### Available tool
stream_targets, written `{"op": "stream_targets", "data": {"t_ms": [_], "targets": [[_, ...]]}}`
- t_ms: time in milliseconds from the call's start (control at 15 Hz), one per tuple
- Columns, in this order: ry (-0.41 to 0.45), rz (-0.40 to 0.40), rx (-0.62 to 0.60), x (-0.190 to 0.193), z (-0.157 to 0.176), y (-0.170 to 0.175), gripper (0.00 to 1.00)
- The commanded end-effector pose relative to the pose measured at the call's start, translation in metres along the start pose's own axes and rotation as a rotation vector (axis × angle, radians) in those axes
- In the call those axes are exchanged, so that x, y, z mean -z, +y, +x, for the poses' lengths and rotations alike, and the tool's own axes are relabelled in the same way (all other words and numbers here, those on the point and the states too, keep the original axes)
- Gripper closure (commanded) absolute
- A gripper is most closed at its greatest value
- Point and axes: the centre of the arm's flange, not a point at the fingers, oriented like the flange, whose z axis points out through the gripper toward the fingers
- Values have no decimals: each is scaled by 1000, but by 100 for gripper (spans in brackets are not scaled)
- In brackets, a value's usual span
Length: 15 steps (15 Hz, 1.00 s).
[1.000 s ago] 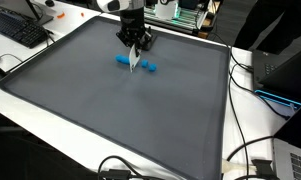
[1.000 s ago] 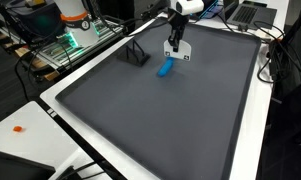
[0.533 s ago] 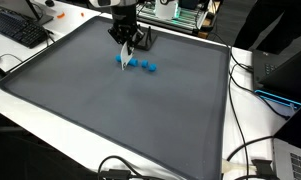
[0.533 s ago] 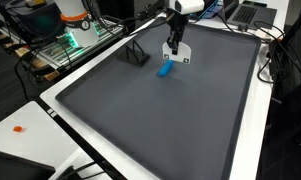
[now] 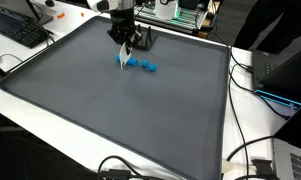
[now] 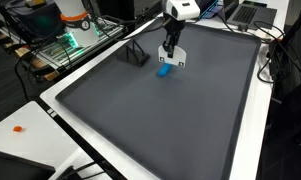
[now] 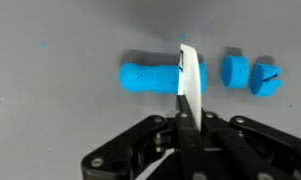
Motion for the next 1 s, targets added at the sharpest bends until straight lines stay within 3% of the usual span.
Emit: {"op": "stream_targets", "data": {"t_ms": [0, 933], "targets": [[-37, 13, 2, -10, -4, -2, 99], [-99, 30, 6, -49, -14, -8, 99]]}}
